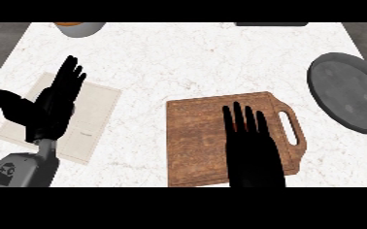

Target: Pick the tomato from the cutting board and place it in the pan

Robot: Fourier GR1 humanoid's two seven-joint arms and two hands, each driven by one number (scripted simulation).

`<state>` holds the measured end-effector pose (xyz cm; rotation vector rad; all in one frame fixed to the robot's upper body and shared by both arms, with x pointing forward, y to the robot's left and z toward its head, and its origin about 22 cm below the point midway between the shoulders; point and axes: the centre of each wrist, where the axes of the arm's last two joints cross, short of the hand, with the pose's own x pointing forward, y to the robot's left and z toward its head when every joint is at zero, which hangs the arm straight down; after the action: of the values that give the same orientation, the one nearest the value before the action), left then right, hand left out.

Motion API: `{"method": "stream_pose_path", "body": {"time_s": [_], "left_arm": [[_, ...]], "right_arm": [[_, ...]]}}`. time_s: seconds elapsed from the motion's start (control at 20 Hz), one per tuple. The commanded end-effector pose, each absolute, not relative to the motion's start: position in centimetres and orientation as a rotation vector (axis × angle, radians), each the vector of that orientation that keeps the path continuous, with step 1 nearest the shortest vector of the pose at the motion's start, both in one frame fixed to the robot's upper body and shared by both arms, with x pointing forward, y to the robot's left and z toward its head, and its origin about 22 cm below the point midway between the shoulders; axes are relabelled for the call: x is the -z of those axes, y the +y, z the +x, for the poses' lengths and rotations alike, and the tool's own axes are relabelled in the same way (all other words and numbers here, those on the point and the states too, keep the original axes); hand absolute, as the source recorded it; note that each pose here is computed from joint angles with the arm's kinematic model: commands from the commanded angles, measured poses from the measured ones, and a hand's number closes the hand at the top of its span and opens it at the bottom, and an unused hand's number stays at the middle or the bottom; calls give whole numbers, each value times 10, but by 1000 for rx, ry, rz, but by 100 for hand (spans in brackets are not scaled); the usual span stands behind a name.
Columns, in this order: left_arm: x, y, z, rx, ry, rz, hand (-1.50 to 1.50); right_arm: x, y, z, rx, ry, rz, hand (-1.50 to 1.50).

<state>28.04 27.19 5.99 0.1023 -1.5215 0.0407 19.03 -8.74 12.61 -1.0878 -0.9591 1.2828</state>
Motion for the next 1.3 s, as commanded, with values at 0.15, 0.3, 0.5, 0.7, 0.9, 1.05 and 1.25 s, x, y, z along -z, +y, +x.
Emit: {"method": "stream_pose_path", "body": {"time_s": [0.15, 0.3, 0.5, 0.7, 0.9, 1.05, 1.25], "left_arm": [[-48, 267, 270, -38, -1506, 84, 0], [-30, 274, 273, -54, -1526, 105, 0], [-68, 255, 298, -64, -1521, 103, 0], [-51, 291, 282, -35, -1513, 112, 0], [-48, 274, 274, -36, -1526, 99, 0], [-60, 262, 272, -34, -1509, 103, 0], [-63, 287, 292, -41, -1516, 97, 0]], "right_arm": [[-112, -77, 218, -1224, -723, -1203, -150], [-118, -92, 214, -1227, -706, -1197, -150], [-104, -82, 228, -1228, -727, -1181, -150], [-90, -83, 225, -1234, -689, -1159, -150], [-90, -113, 251, -1228, -703, -1160, -150], [-70, -88, 235, -1225, -712, -1140, -150], [-74, -88, 267, -1194, -753, -1141, -150]]}}
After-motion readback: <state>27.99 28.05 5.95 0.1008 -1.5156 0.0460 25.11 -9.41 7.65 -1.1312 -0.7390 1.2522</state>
